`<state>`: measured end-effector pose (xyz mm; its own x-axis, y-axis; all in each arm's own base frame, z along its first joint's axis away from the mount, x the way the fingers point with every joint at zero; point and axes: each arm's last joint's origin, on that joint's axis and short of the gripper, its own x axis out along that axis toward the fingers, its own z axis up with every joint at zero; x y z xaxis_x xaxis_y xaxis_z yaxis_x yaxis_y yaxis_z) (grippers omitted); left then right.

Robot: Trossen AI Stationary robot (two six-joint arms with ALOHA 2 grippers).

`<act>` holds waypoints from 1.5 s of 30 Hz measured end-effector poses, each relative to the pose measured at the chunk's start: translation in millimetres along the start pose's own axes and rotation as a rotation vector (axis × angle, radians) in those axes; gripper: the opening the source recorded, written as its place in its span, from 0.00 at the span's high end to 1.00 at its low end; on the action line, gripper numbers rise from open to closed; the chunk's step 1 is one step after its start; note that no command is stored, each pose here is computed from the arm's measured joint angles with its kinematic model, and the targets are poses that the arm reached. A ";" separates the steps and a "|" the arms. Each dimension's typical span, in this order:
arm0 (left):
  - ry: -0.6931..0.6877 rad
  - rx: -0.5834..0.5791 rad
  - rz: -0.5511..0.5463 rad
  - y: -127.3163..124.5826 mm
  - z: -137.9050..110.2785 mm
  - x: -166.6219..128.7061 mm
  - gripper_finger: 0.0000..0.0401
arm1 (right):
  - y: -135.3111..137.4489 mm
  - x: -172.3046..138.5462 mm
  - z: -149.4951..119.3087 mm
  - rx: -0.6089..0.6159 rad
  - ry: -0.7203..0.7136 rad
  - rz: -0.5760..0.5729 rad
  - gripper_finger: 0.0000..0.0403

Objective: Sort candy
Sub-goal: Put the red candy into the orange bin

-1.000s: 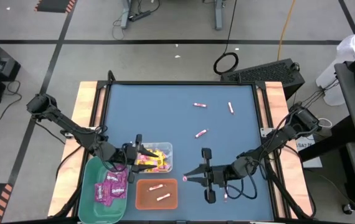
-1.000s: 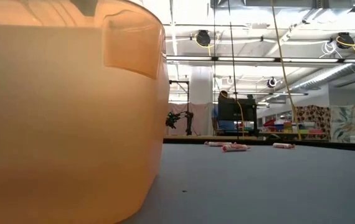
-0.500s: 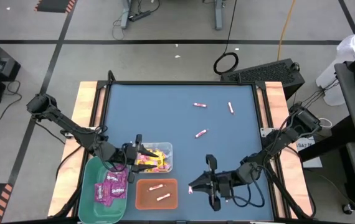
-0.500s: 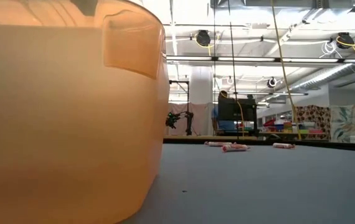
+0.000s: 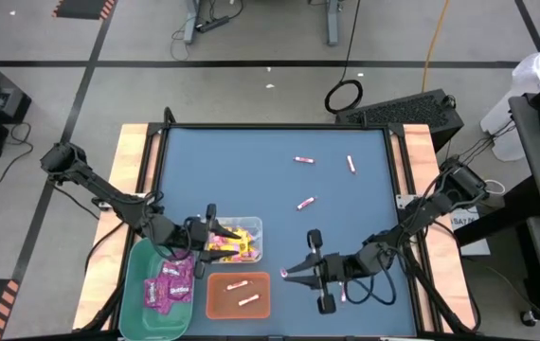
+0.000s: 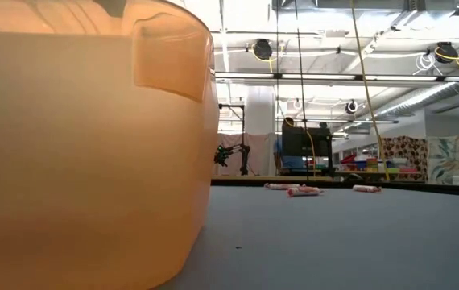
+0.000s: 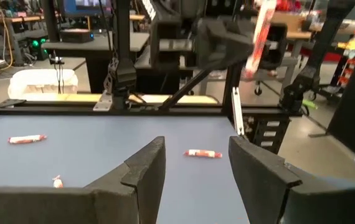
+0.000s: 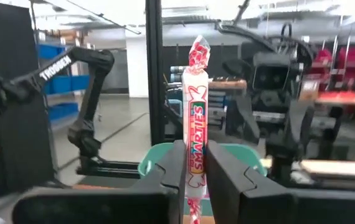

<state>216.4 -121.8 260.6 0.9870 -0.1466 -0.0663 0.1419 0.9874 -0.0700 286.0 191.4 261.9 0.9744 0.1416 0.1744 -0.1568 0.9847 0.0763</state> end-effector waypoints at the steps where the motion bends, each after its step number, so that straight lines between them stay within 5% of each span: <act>1: -0.011 -0.005 -0.001 -0.1 1.1 0.0 0.54 | -1.0 0.5 -0.3 0.027 0.003 -0.001 0.90; 5: -0.041 -0.018 -0.004 -0.4 4.1 0.1 0.54 | -6.9 3.1 -3.5 0.101 0.030 -0.022 0.90; 21: -0.178 -0.023 -0.039 -11.4 -2.5 20.0 0.54 | -20.7 37.7 -20.5 0.058 0.072 -0.098 0.90; 35: -0.198 0.001 -0.095 -14.2 -4.8 23.6 0.41 | -37.4 74.0 -33.1 0.038 0.065 -0.167 0.90; 45: -0.179 0.008 -0.043 -6.2 -11.2 31.8 0.45 | -46.2 76.8 -36.1 0.034 0.071 -0.190 0.90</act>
<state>246.1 -133.3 247.8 0.9776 -0.1766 0.1147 0.1844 0.9809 -0.0615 373.9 160.4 236.3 0.9957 -0.0387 0.0838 0.0271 0.9905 0.1349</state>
